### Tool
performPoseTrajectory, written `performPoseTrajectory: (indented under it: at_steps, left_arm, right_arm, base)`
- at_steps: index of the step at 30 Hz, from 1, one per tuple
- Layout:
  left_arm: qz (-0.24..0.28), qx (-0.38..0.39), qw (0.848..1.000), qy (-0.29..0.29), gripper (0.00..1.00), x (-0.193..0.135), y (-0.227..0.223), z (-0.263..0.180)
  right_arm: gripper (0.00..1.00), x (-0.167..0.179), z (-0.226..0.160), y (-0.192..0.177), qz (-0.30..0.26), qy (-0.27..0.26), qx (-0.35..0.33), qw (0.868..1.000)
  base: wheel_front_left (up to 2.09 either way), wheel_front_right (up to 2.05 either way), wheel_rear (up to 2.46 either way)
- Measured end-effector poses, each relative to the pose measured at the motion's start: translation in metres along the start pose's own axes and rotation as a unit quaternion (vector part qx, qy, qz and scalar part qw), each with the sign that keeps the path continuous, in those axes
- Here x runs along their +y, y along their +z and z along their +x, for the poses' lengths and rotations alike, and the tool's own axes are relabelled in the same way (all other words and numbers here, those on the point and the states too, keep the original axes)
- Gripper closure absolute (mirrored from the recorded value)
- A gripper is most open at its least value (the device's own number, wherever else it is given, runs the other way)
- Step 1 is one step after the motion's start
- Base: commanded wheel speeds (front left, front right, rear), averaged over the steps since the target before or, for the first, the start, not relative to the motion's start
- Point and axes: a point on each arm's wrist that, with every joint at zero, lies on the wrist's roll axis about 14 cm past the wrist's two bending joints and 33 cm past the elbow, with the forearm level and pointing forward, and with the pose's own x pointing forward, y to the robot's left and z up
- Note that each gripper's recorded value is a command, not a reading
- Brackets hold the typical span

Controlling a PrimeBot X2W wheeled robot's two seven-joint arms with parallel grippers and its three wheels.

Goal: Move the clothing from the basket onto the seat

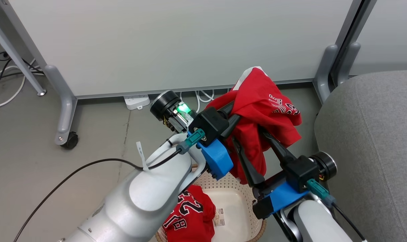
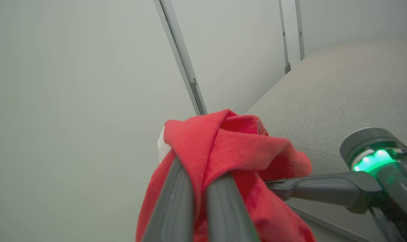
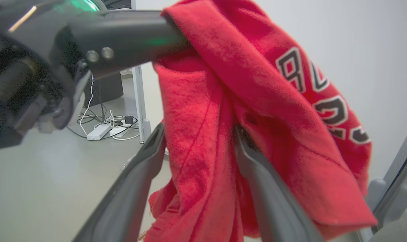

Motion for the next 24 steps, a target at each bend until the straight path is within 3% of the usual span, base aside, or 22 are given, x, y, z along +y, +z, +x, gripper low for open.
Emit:
performPoseTrajectory:
  at_steps: [9, 11, 24]
  left_arm:
    - [-0.002, 0.000, 1.000, -0.002, 1.00, -0.001, -0.001, 0.001]
    - [-0.002, 0.000, 1.000, -0.002, 1.00, -0.001, -0.001, 0.002]
    - [-0.003, -0.001, 1.000, -0.003, 1.00, -0.002, -0.001, 0.003]
  right_arm:
    - [0.00, -0.004, 0.011, -0.018, -0.014, 0.007, 0.034, 0.999]
    - [1.00, -0.003, 0.011, -0.022, -0.008, 0.008, 0.040, 0.999]
    - [1.00, -0.003, 0.016, -0.020, 0.001, 0.010, 0.038, 0.999]
  base:
    - [0.00, 0.00, 0.00]
    - [0.00, 0.00, 0.00]
    - [0.00, 0.00, 0.00]
